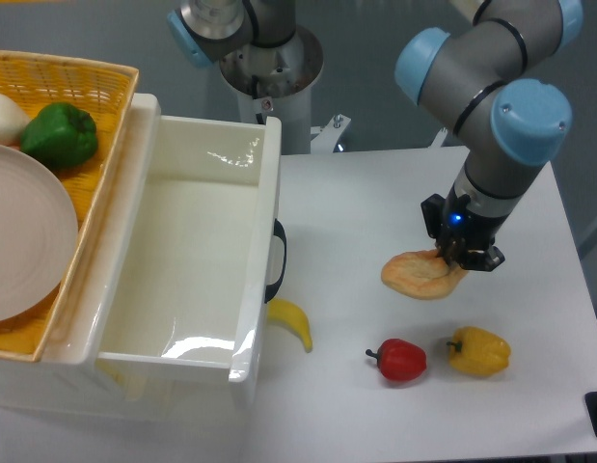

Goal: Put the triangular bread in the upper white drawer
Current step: 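Lower the gripper onto the tan triangular bread and close on it, then lift the held bread and carry it over the open white drawer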

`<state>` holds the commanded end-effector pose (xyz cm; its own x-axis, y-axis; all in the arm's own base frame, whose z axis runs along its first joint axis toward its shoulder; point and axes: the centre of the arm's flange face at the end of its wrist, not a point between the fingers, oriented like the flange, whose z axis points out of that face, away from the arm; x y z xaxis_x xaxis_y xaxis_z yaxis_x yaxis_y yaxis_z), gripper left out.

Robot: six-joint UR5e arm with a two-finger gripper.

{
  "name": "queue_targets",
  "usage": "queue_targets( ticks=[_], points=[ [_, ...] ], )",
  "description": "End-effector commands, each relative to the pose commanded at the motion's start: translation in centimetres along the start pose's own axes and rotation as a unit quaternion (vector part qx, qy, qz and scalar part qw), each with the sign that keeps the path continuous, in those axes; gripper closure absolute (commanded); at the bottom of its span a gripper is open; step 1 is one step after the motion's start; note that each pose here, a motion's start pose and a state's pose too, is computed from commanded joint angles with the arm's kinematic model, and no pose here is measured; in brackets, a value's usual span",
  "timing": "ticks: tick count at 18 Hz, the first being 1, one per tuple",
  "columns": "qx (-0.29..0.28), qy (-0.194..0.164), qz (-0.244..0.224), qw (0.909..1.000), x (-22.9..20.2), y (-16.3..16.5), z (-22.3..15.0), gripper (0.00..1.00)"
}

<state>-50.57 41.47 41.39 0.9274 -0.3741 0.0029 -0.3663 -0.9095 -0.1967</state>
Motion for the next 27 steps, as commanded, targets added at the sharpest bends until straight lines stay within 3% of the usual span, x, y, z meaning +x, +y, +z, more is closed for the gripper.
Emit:
queue_targets(
  ticks=[7,17,27],
  points=[
    [0.087,-0.009,-0.061,0.9943,3.6,-3.0,-3.5,1.0],
    [0.207,-0.011,-0.16,0.9651,6.8,-6.2,-9.7,1.0],
    [0.208,0.04,-0.166,0.9633,14.0,-15.6,-8.8,1.0]
  ],
)
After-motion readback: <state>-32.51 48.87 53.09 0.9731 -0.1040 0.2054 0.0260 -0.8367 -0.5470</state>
